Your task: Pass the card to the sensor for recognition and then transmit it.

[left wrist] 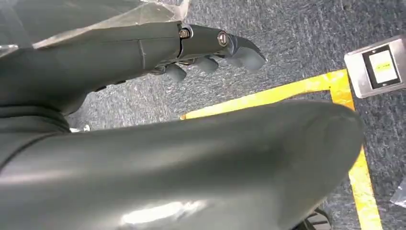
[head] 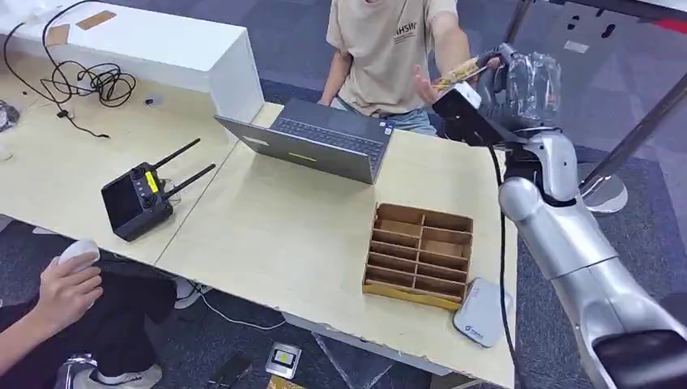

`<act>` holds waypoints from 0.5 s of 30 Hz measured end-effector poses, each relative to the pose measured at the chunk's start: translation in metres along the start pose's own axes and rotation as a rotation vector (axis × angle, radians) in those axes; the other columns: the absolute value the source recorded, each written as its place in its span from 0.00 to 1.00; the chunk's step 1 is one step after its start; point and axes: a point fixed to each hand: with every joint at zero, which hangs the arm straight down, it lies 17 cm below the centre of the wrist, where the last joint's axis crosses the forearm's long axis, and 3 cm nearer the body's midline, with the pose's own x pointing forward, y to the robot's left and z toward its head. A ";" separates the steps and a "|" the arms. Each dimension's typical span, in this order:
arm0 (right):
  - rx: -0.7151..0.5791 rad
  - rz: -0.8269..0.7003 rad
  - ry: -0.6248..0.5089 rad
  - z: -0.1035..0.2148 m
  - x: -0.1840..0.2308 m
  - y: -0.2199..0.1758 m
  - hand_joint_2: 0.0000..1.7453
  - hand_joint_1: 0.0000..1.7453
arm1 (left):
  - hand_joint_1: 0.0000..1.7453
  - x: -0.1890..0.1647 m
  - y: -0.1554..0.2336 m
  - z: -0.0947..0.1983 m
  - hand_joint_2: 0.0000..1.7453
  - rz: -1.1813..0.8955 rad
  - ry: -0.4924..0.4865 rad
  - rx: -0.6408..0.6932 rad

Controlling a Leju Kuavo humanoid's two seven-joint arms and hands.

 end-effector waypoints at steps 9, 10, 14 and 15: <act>0.087 0.044 0.065 0.013 -0.033 0.029 1.00 1.00 | 0.00 0.003 0.000 0.000 0.00 -0.041 -0.006 -0.002; 0.092 0.047 0.066 0.014 -0.034 0.031 1.00 1.00 | 0.00 0.003 0.000 0.000 0.00 -0.044 -0.007 -0.003; 0.106 0.058 0.073 0.018 -0.039 0.037 1.00 0.00 | 0.00 0.003 0.000 0.000 0.00 -0.059 -0.011 -0.003; 0.108 0.059 0.074 0.019 -0.039 0.038 1.00 0.00 | 0.00 0.003 0.000 0.000 0.00 -0.061 -0.011 -0.003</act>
